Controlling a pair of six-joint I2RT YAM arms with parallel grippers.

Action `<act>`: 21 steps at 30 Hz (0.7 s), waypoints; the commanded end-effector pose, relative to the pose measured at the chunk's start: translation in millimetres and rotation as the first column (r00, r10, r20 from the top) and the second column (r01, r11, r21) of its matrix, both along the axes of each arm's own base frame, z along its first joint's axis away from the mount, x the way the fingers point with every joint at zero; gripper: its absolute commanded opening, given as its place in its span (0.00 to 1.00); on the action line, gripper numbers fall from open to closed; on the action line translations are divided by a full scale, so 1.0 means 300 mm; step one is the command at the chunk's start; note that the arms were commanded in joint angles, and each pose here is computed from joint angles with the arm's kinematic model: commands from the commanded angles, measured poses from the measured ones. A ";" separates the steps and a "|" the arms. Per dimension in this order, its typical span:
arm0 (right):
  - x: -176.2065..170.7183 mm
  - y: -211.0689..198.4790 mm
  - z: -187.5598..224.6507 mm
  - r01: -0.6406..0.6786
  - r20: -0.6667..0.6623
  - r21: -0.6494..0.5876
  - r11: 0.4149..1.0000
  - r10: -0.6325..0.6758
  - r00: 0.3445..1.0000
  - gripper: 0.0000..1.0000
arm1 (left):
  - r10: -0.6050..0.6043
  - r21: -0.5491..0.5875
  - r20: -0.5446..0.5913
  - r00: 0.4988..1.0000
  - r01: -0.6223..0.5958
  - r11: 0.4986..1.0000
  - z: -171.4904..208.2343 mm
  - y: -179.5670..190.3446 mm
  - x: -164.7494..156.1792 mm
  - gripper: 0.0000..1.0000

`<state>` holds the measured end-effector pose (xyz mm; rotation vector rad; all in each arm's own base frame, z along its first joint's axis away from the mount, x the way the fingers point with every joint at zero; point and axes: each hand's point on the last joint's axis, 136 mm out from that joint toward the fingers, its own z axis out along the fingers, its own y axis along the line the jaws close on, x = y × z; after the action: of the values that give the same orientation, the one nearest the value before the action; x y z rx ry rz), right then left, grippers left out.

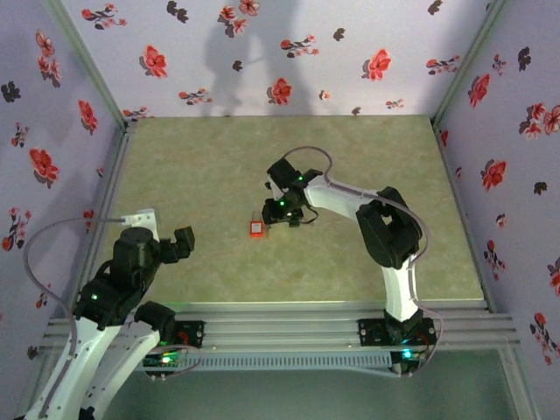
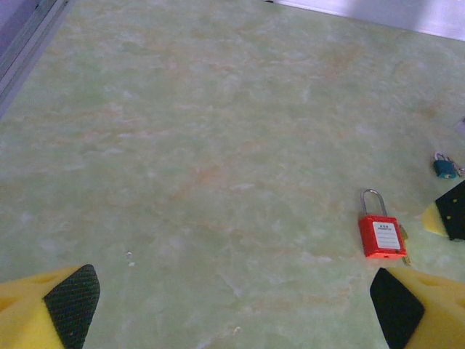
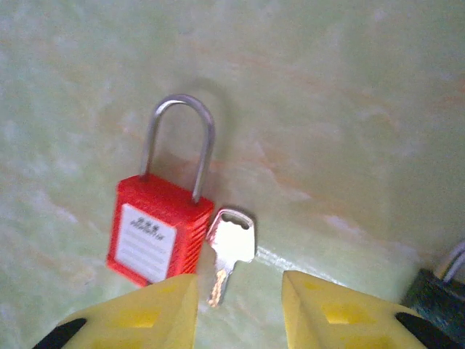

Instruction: Lock with the key

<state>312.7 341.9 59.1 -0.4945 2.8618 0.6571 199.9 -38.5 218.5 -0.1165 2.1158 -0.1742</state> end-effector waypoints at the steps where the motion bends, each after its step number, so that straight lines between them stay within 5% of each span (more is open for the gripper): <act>1: 0.014 -0.005 0.135 -0.030 0.094 0.017 0.999 0.029 0.995 0.38 | 0.009 0.030 -0.006 1.000 -0.009 1.000 -0.007 0.011 0.001 1.00; 5: 0.012 -0.027 0.231 -0.057 0.196 -0.004 0.998 0.057 0.979 0.50 | 0.010 0.032 -0.009 1.000 -0.009 0.999 -0.010 0.011 0.002 1.00; 13: 0.006 -0.124 0.424 -0.042 0.404 -0.046 0.998 0.057 0.913 0.99 | 0.008 0.033 -0.025 1.000 -0.007 0.999 -0.020 0.006 0.007 1.00; 21: -0.030 -0.256 0.602 -0.018 0.648 -0.008 1.000 0.019 0.761 0.99 | 0.010 0.028 -0.036 0.999 -0.009 1.000 -0.022 0.002 0.008 1.00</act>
<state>300.8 280.6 220.9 -0.5994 2.3319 0.4545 203.0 -40.1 212.1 -0.1106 2.1488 -0.1579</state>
